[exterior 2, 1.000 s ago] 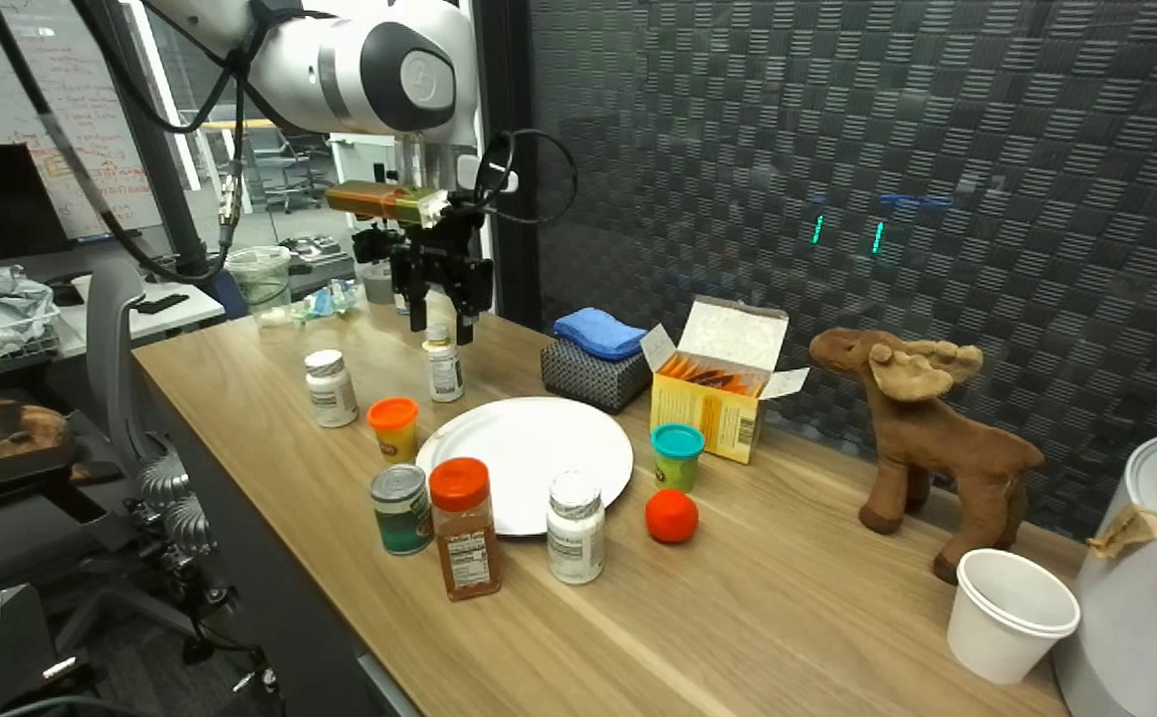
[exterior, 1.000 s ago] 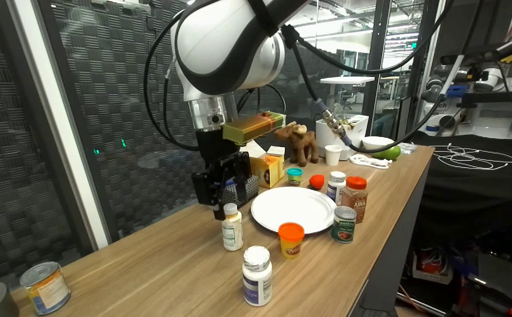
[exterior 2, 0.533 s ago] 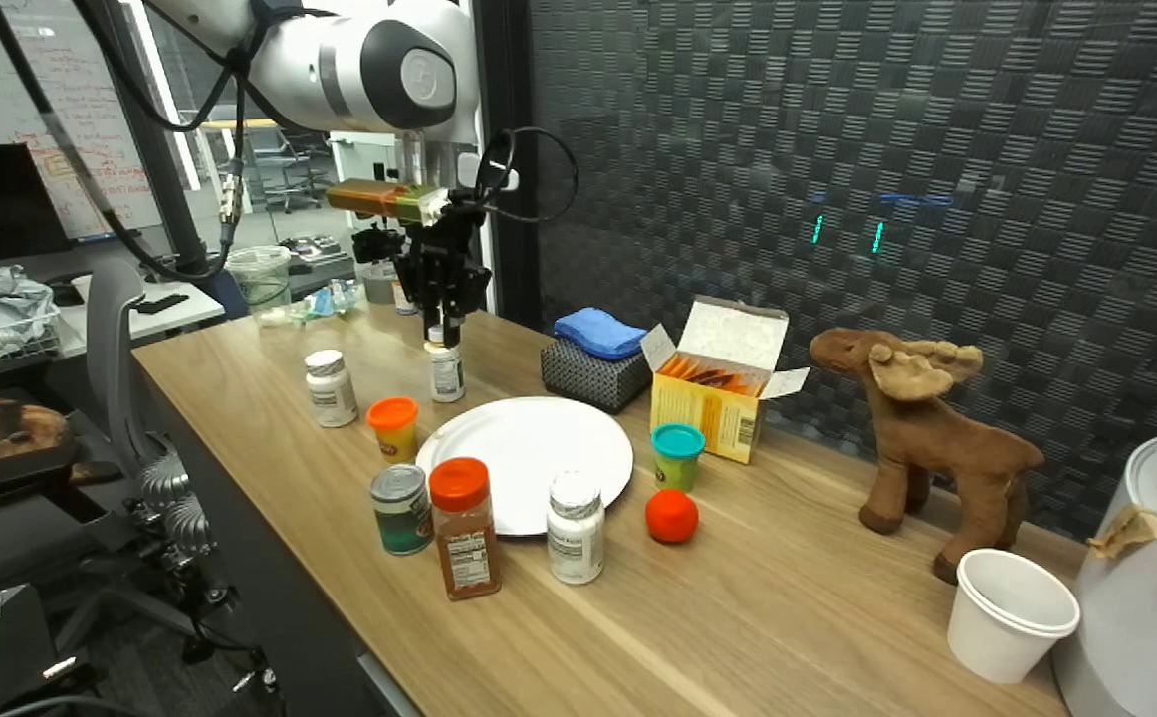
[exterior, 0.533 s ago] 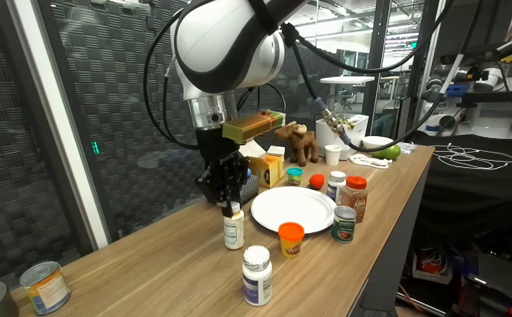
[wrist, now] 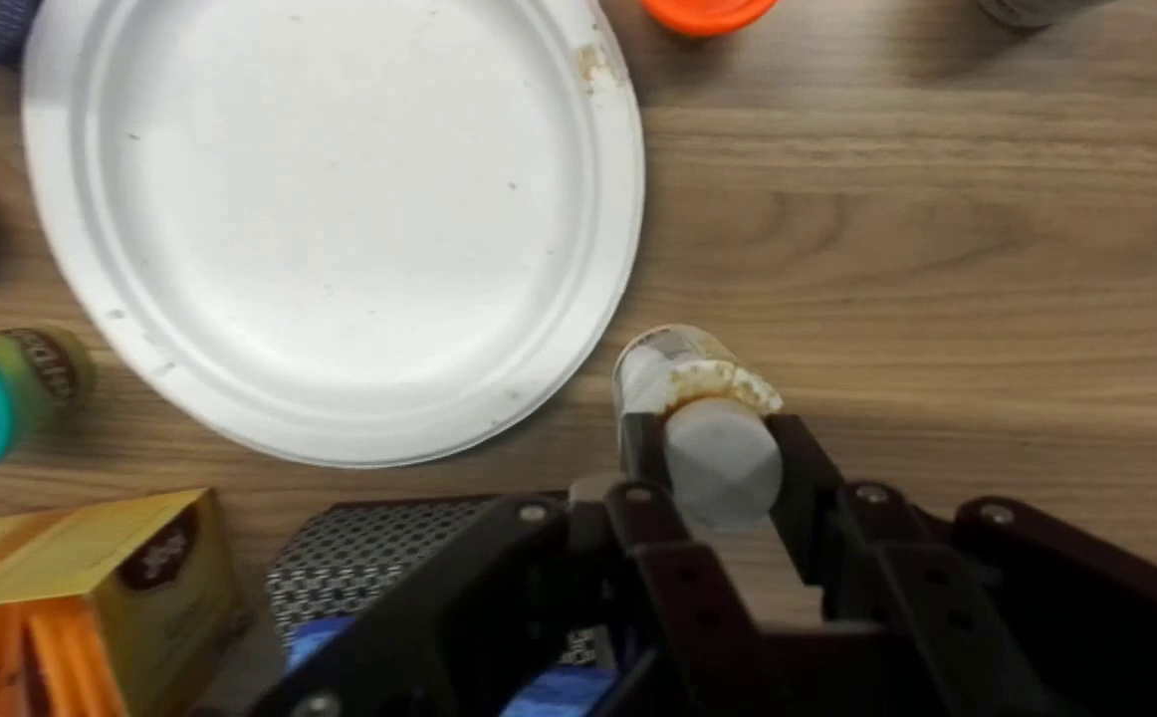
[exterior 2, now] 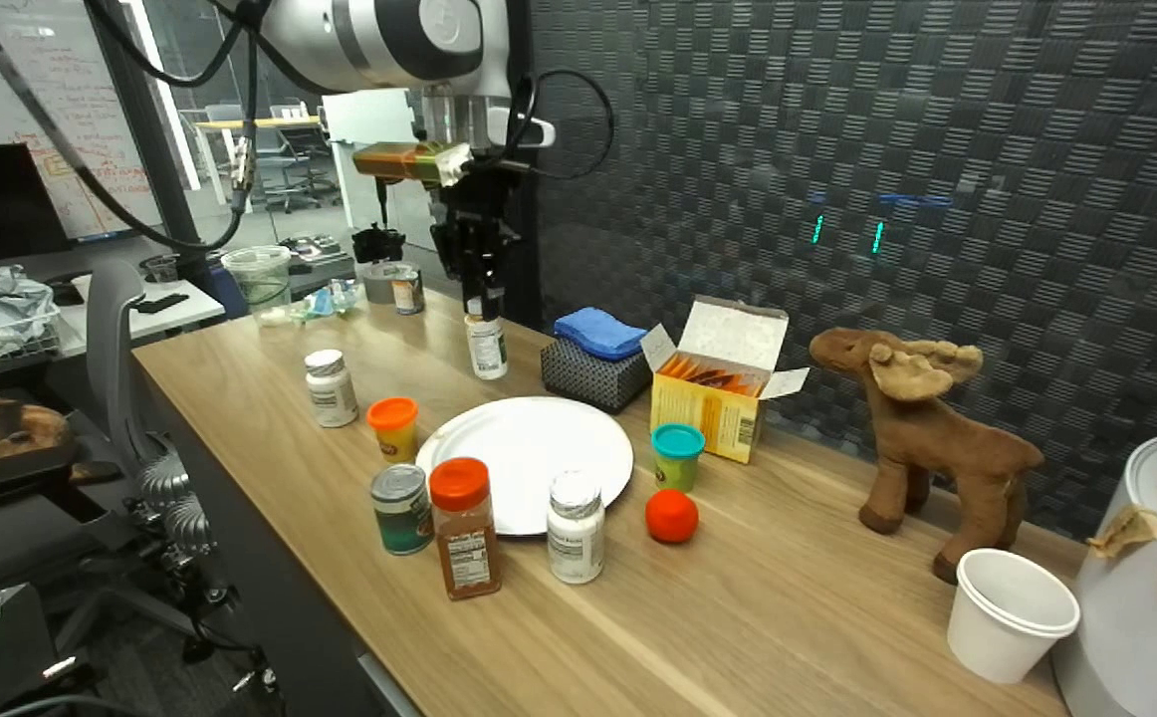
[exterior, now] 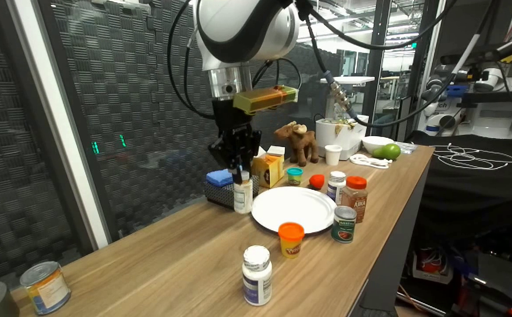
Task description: Put the objects on the table onto the tray
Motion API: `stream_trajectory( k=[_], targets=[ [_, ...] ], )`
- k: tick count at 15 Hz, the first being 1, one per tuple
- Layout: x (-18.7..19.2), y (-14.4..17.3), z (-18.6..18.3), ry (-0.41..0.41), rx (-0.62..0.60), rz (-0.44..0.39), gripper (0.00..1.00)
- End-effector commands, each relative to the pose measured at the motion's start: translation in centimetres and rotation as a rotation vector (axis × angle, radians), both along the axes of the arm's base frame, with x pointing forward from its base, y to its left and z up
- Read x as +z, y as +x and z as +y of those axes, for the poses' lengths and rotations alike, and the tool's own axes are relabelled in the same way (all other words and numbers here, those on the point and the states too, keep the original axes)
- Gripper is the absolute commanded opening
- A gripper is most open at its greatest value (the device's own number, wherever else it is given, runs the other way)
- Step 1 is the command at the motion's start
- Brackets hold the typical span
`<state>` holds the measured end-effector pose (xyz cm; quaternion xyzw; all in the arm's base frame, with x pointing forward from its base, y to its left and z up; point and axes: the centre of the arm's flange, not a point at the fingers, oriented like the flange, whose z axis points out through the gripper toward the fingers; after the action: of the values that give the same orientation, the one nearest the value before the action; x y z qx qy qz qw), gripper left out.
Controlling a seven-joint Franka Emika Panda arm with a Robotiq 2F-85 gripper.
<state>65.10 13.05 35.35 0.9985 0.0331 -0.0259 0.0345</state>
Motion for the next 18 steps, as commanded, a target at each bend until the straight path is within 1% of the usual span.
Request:
stream_trajectory(
  k=[1, 4, 6, 11, 17, 18],
  targets=[
    [1.9, 0.3, -4.7, -0.023, -0.124, -0.025, 0.08],
    [0.6, 1.4, -7.9, -0.044, -0.203, -0.015, 0.08],
    [-0.4, 2.0, -9.2, -0.051, -0.237, -0.001, 0.08],
    [-2.3, 2.2, -11.1, -0.035, -0.292, 0.030, 0.08],
    [-3.2, 1.6, -12.7, 0.005, -0.330, 0.057, 0.08],
    [-3.3, 1.6, -13.0, 0.009, -0.338, 0.059, 0.55]
  ],
)
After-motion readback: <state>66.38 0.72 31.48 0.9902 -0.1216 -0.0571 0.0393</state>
